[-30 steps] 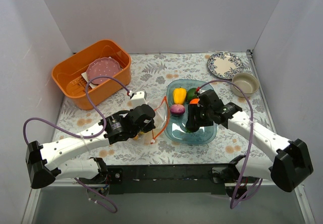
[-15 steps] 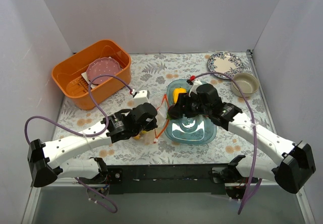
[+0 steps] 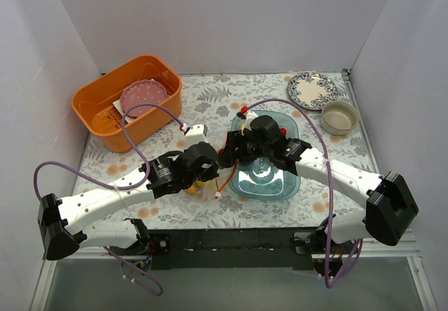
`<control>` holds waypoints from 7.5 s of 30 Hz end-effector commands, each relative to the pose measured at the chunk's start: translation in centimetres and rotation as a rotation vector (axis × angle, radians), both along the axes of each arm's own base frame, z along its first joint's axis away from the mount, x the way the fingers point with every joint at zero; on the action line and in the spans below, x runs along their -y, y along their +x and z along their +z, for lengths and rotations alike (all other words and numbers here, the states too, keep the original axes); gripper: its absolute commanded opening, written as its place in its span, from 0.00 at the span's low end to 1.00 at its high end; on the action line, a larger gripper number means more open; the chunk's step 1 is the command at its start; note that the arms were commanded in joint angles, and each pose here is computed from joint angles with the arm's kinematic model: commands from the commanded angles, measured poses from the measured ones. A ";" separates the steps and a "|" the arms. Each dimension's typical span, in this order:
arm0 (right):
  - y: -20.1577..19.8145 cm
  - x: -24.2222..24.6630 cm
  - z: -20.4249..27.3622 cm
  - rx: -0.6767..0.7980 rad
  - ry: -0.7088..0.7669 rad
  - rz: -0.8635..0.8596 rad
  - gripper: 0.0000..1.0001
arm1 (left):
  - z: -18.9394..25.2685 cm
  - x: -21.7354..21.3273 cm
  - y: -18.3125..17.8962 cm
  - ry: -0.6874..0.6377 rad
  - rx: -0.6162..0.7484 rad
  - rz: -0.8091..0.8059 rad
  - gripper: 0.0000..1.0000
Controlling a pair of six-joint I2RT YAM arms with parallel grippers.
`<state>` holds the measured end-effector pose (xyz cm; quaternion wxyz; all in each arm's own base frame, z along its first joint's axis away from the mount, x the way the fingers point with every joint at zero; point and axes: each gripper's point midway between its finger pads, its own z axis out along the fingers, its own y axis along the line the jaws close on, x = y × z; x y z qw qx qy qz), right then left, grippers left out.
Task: Place the food in the zip-top bag and seal the zipper
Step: Place the fake fruit in the zipper food storage bag, then pick up the fake fruit from the bin, then place the fake fruit in the zipper food storage bag.
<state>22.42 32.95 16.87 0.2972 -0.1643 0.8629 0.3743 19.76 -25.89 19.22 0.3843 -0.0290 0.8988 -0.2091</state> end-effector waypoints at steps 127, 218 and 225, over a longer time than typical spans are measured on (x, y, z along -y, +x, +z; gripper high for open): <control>-0.7 13.6 -9.6 -0.153 -0.374 -0.096 0.46 | 1.9 -1.5 0.6 -0.057 0.035 0.090 0.06; 0.1 2.2 8.1 0.184 -0.013 -0.055 0.98 | 4.8 -3.2 0.8 -0.084 0.088 0.144 0.11; -0.1 3.5 4.9 0.097 -0.054 -0.141 0.98 | 5.3 -3.2 1.0 -0.093 0.100 0.154 0.11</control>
